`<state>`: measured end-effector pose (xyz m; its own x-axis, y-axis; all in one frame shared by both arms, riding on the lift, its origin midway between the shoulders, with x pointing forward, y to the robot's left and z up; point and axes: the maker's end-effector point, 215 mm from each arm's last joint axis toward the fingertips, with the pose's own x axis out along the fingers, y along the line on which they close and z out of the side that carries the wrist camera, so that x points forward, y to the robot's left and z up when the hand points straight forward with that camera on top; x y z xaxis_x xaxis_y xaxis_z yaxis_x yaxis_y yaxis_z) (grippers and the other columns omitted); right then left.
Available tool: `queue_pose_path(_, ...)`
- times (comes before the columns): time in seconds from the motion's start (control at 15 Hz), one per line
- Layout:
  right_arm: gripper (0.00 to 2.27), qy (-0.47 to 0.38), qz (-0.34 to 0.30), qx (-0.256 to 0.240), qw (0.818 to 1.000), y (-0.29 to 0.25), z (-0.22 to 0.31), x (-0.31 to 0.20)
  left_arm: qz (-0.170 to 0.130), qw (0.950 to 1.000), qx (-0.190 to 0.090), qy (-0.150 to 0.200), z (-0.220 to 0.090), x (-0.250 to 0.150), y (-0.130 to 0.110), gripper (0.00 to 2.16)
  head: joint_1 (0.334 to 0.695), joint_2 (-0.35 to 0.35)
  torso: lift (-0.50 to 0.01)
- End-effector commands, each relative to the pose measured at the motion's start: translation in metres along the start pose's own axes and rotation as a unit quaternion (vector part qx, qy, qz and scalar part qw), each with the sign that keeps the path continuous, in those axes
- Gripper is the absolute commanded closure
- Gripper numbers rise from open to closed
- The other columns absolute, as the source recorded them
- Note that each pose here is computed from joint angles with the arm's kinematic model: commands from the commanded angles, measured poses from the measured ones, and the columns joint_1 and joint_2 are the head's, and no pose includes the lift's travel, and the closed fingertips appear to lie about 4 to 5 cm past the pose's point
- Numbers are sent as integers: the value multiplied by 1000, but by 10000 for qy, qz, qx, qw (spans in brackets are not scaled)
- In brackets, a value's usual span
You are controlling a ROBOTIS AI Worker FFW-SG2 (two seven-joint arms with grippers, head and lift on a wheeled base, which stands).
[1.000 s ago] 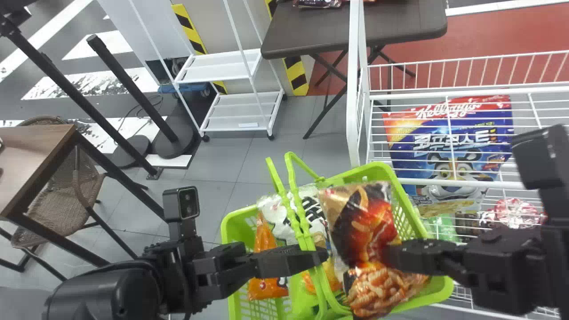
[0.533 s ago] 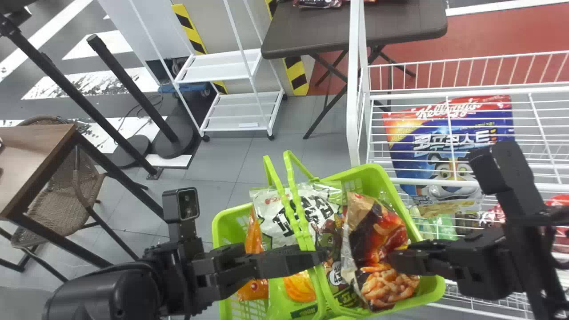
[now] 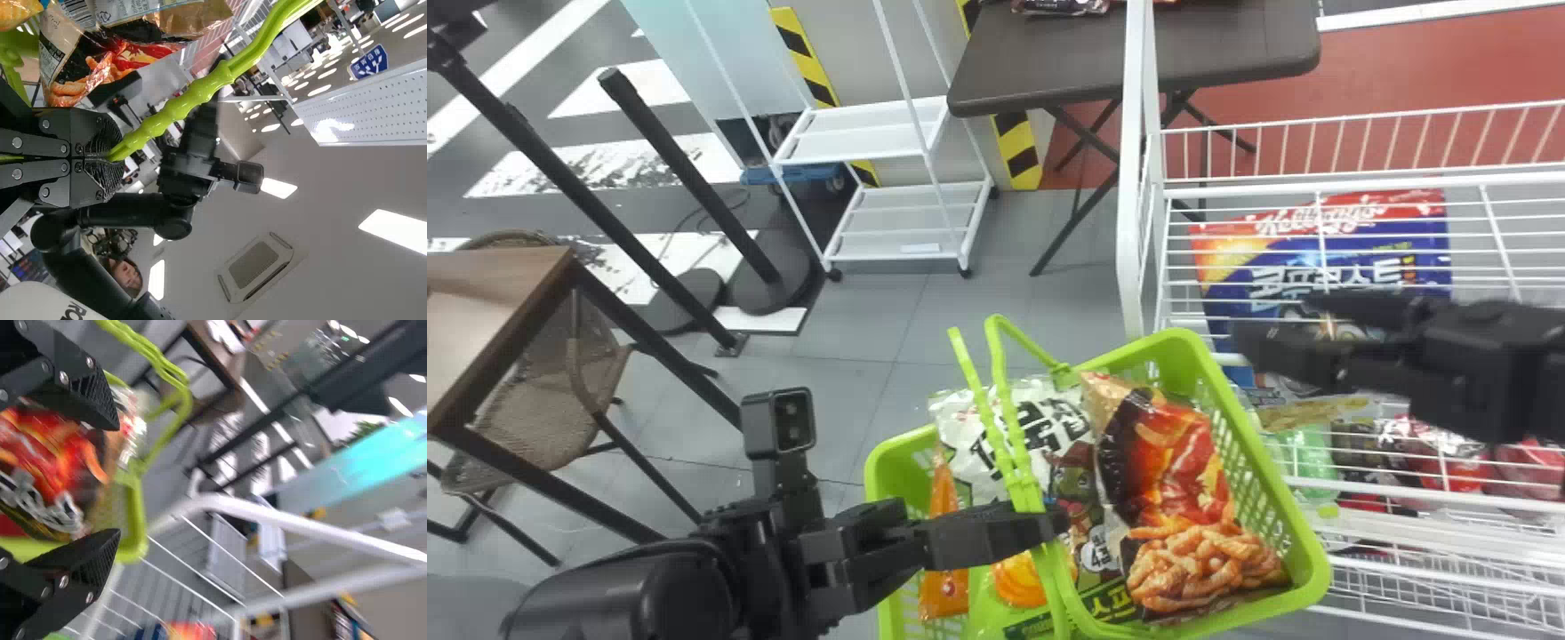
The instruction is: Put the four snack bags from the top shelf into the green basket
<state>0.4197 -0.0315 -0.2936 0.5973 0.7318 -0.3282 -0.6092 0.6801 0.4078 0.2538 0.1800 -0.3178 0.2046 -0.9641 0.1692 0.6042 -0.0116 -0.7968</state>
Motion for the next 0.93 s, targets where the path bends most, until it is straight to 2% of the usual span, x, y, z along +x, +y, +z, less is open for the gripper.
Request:
queue_pose_path(0.0, 16, -983, -1131, -679, 9864, -68, 29, -24, 1, 9999, -60, -81, -3, -7, -3, 2148, 695, 259, -4)
queue_pose_path(0.07, 16, -1314, -1574, -1035, 9733, -90, 33, -36, 16, 9999, -78, -116, -5, -8, -3, 2148, 695, 221, -4)
queue_pose_path(0.2, 16, -1586, -2085, -1353, 9555, -119, 20, -58, 32, 9999, -82, -122, -6, -9, -3, 2148, 695, 145, -4)
queue_pose_path(0.27, 16, -1737, -2284, -1319, 9488, -133, 10, -74, 45, 9999, -60, -103, -7, -8, -4, 2148, 695, 117, -4)
queue_pose_path(0.33, 16, -1873, -2434, -1305, 9427, -141, 3, -89, 11, 9999, -71, -113, -7, -5, -5, 2148, 695, 59, -4)
queue_pose_path(0.47, 16, -2037, -2691, -1332, 9319, -153, -17, -117, -39, 9999, -71, -96, -10, 1, -6, 2148, 695, 14, -4)
queue_pose_path(0.67, 29, -2301, -2925, -1368, 9181, -151, -38, -152, -87, 9998, -156, -46, -16, 9, -12, 2148, 695, -88, -4)
queue_pose_path(0.8, 33, -2360, -3115, -1455, 9089, -143, -49, -163, -60, 9999, -149, -38, -18, 11, -13, 2148, 695, -123, -4)
queue_pose_path(0.87, 33, -2174, -3120, -1676, 9096, -144, -57, -164, -75, 9998, -158, -36, -19, 12, -14, 2148, 695, -132, -4)
